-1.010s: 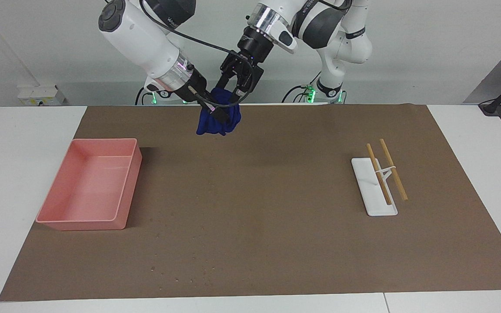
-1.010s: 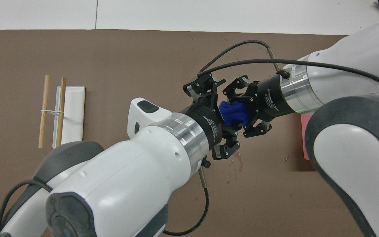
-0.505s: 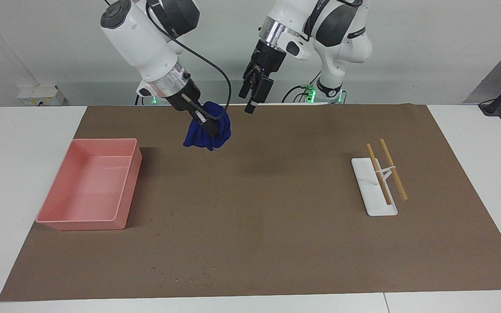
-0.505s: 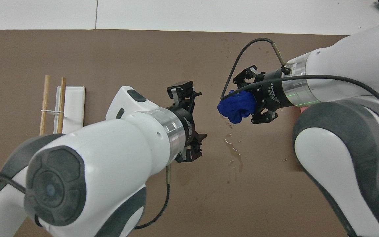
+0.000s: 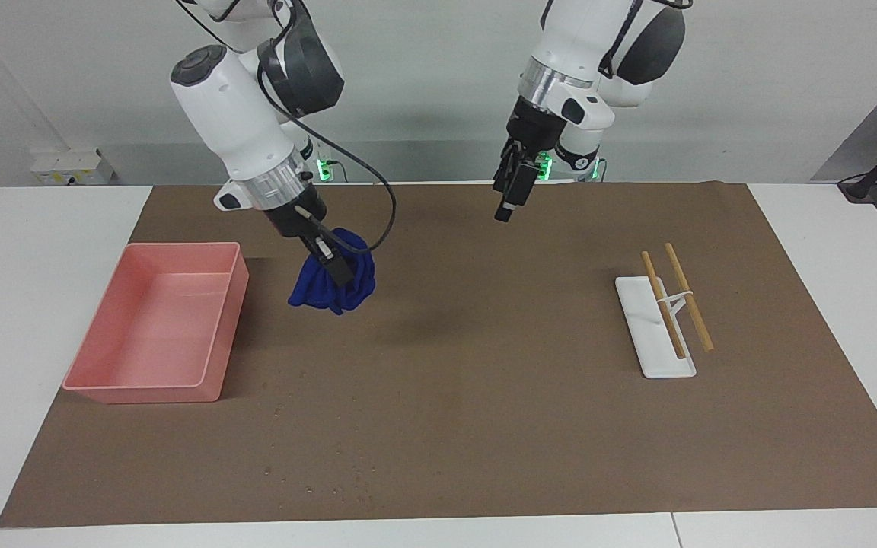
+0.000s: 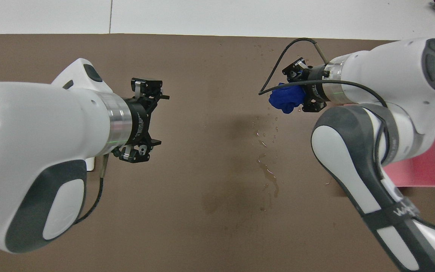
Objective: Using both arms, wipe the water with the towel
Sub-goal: 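Withdraw the left gripper to the tray while the right gripper lifts the towel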
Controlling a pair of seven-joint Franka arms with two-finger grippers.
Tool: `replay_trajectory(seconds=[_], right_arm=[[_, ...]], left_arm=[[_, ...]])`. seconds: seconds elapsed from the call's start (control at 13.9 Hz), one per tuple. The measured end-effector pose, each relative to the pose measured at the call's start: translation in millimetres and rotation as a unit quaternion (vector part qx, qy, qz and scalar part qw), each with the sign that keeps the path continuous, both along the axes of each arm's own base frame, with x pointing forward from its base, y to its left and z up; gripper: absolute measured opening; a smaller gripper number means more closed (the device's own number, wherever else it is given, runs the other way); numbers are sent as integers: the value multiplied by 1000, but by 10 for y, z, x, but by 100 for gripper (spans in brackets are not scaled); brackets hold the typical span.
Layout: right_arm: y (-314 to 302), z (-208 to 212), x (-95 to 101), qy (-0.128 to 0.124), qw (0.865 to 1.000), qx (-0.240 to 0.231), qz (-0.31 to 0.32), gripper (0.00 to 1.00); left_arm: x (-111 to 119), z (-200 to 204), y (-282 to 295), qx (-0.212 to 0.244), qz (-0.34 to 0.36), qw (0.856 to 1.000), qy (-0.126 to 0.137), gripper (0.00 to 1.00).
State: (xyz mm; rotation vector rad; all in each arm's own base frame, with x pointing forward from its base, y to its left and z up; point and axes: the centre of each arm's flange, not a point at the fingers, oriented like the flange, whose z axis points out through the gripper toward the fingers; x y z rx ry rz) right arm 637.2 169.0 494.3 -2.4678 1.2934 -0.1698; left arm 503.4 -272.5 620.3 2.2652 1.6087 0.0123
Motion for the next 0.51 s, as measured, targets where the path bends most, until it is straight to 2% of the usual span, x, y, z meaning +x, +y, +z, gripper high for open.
replay_trajectory(seconds=[0.22,0.36,0.51], right_arm=[[4,-676,351,-54,998,-9,3,0],[6,-908,491,-100,994,-21,27,0],[35,-1085,602,-135,988,-36,62,0]], left_arm=[[194,-41,595,36,-58,998,0,100],[299,-66,1038,57,-105,993,-1,100],[335,-105,1331,76,-173,982,-5,100]])
